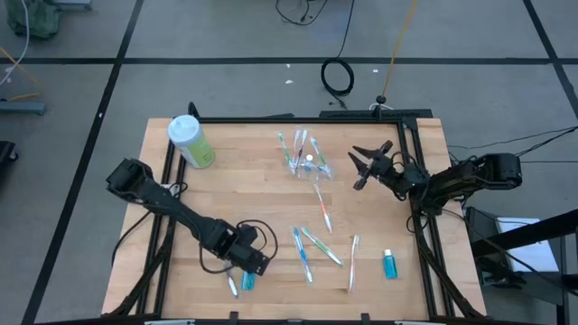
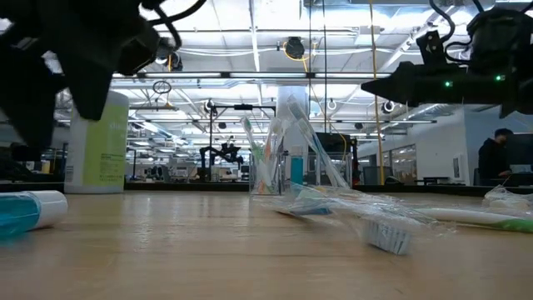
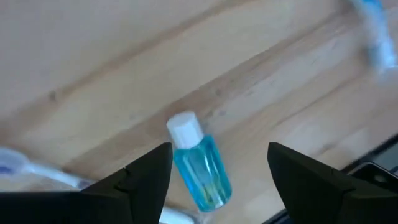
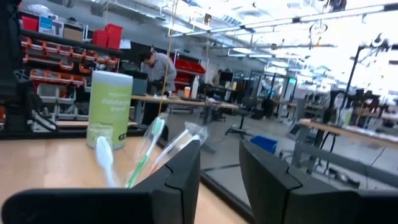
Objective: Pick & Place toothbrushing station
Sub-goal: Put the left blue mouthwash into the transparent organizer
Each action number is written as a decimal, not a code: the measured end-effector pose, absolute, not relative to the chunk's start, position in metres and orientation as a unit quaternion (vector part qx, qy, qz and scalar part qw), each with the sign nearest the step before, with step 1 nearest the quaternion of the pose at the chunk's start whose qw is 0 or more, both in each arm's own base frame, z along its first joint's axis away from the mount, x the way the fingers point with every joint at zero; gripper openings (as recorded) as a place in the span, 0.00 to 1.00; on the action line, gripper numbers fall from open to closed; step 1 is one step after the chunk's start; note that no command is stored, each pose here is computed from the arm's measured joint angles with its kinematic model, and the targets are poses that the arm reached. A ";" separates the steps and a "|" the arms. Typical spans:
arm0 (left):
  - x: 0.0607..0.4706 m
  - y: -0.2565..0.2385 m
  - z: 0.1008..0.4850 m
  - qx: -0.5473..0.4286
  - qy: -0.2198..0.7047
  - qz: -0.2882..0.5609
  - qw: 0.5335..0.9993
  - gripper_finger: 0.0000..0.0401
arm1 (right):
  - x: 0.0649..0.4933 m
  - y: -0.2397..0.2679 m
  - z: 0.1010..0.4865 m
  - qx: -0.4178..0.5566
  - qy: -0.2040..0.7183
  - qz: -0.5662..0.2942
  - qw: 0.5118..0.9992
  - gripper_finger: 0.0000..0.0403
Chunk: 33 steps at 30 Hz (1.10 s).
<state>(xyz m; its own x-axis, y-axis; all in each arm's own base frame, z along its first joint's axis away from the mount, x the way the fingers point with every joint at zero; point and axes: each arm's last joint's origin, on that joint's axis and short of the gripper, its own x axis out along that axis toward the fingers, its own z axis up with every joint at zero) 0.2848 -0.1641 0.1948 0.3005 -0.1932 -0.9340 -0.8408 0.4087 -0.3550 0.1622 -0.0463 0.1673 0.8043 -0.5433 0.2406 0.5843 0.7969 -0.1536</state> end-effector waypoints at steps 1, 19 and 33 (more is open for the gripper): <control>0.285 -0.166 0.192 -0.485 0.539 0.256 0.640 0.68 | 0.162 -0.046 0.168 -0.117 -0.094 -0.300 0.942 0.26; 0.295 -0.173 0.148 -0.487 0.568 0.305 0.589 0.61 | 0.159 -0.055 0.169 -0.109 -0.098 -0.325 0.934 0.26; 0.296 -0.173 0.149 -0.499 0.563 0.309 0.582 0.32 | 0.159 -0.055 0.169 -0.108 -0.098 -0.324 0.935 0.26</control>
<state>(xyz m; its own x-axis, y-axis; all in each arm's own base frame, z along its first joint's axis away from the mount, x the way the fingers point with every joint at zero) 0.2957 -0.1734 0.1486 0.1758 -0.2014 -0.9636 -0.9215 0.3107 -0.2331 0.1591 -0.0550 0.1686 0.7708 -0.5845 0.2532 0.6269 0.7666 -0.1390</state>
